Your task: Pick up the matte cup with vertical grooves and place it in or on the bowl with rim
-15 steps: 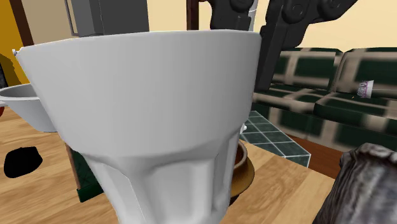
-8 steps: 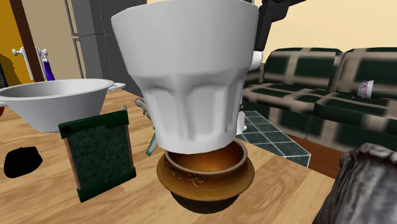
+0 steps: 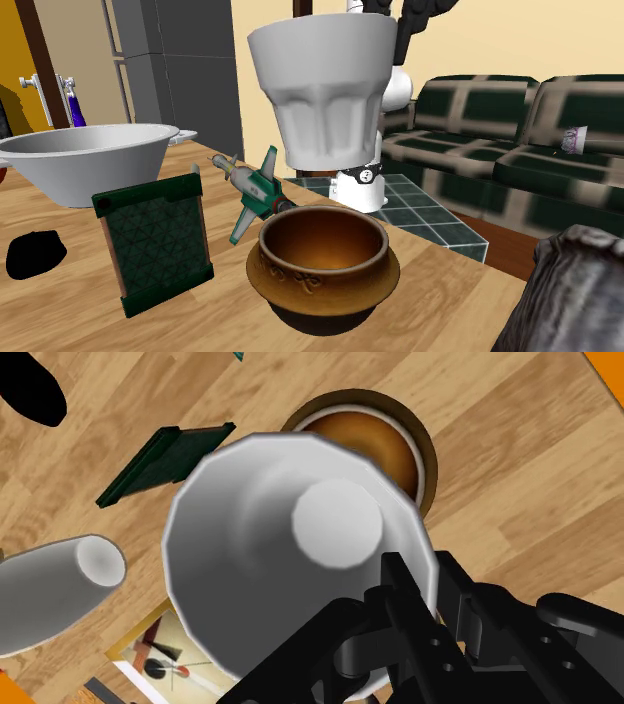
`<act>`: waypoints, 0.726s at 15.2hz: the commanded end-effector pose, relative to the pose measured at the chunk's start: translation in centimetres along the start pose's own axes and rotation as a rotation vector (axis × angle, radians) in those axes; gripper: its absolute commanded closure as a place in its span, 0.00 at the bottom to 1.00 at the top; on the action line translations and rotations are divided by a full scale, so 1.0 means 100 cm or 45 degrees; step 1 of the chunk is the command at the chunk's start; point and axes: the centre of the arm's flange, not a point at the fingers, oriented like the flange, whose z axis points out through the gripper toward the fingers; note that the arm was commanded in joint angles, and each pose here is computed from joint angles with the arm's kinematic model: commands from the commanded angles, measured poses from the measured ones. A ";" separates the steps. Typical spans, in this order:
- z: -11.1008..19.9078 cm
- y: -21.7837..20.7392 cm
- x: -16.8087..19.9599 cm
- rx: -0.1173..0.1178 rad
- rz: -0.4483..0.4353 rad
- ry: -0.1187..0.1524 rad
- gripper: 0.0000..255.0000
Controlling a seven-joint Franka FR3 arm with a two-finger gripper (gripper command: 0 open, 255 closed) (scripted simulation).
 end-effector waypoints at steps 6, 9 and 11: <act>0.034 -0.006 -0.003 0.000 0.000 0.000 1.00; 0.049 -0.009 -0.002 0.000 0.000 0.000 1.00; 0.060 -0.011 -0.002 0.000 0.000 0.000 1.00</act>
